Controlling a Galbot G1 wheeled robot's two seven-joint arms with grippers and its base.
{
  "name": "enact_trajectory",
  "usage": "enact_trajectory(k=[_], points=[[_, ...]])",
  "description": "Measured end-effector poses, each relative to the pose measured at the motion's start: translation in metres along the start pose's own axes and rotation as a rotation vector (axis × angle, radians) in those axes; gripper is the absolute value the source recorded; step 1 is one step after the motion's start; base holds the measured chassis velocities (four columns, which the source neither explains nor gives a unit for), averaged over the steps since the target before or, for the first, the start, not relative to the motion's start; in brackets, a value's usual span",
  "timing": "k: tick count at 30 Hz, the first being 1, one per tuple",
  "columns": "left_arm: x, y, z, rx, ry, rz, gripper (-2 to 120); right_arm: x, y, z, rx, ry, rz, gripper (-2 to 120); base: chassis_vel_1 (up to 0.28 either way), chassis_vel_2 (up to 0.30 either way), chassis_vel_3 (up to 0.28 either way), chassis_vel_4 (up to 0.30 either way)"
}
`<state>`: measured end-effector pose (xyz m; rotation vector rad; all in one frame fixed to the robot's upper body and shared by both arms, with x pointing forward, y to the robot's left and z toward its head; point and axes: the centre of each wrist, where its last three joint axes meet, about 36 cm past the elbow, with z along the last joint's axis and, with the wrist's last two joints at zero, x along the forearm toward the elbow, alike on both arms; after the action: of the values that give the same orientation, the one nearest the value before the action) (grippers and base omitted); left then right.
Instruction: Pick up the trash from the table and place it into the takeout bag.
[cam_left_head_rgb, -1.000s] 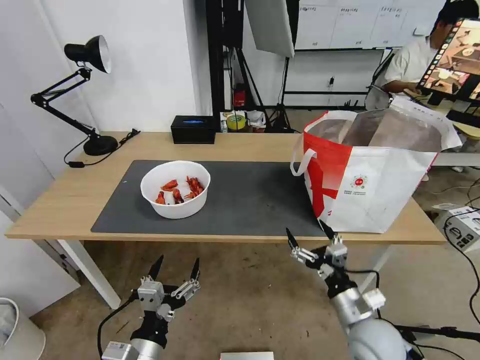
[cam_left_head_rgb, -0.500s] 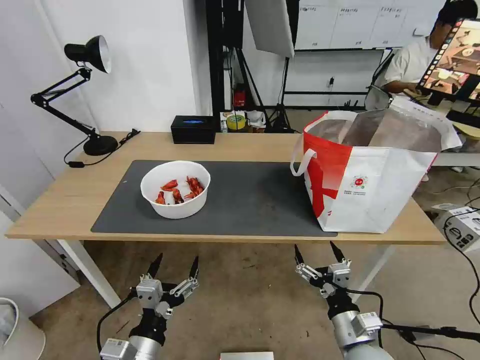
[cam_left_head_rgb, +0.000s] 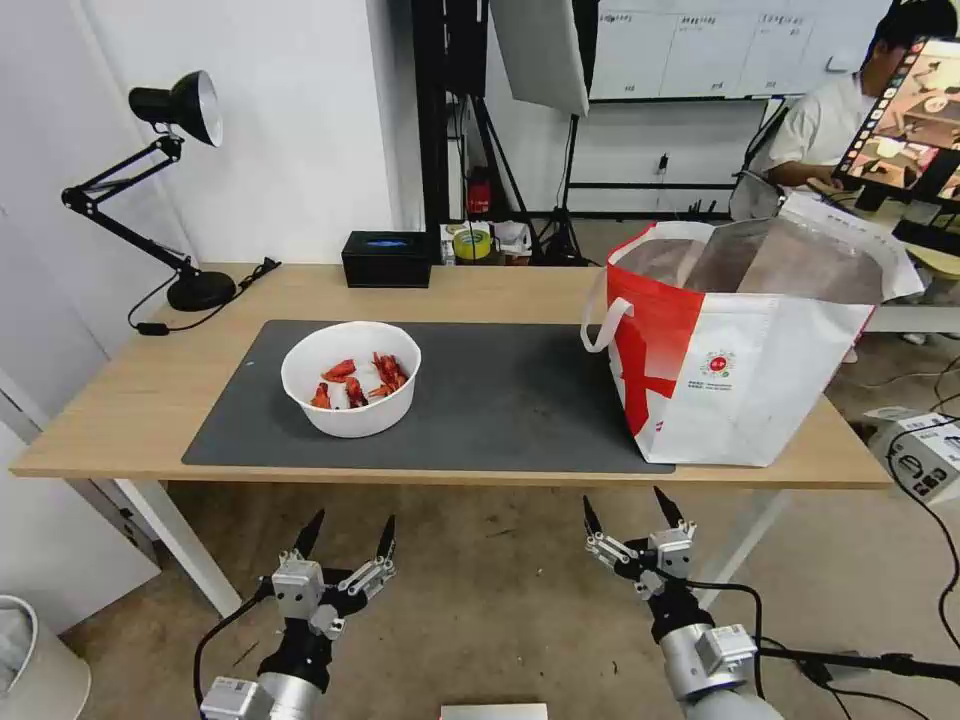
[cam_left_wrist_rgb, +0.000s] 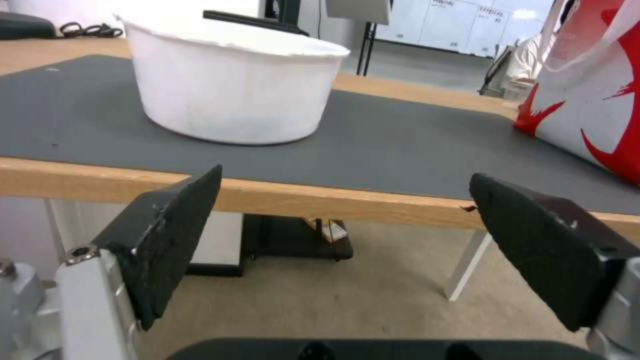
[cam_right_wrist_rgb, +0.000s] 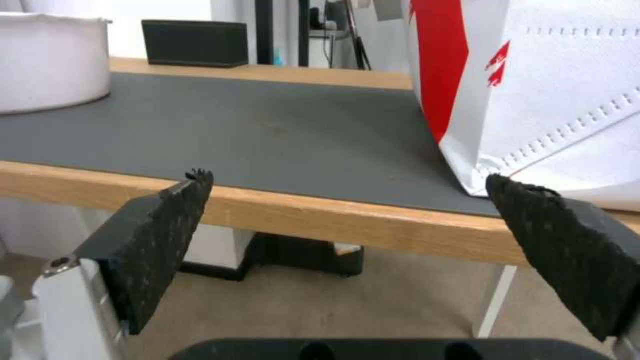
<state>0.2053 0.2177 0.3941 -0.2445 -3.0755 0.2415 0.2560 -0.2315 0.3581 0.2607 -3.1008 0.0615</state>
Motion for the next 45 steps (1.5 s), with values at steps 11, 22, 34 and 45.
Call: enact_trajectory(k=[11, 22, 34, 45], points=[[-0.002, 0.001, 0.002, 0.005, -0.001, -0.002, 100, 0.0, -0.003, -0.001, 0.008, 0.015, -0.007, 100, 0.0, 0.0, 0.0, 0.0], [-0.021, 0.025, -0.033, 0.031, -0.057, -0.024, 100, 0.0, -0.003, -0.001, 0.008, 0.014, -0.008, 100, 0.0, 0.0, 0.0, 0.0], [-0.047, 0.06, -0.09, 0.08, -0.042, -0.035, 100, 0.0, -0.003, -0.001, 0.007, 0.013, -0.008, 100, 0.0, 0.0, 0.0, 0.0], [-0.106, 0.098, -0.153, 0.113, 0.034, -0.002, 100, 0.0, -0.003, -0.001, 0.007, 0.013, -0.008, 100, 0.0, 0.0, 0.0, 0.0]])
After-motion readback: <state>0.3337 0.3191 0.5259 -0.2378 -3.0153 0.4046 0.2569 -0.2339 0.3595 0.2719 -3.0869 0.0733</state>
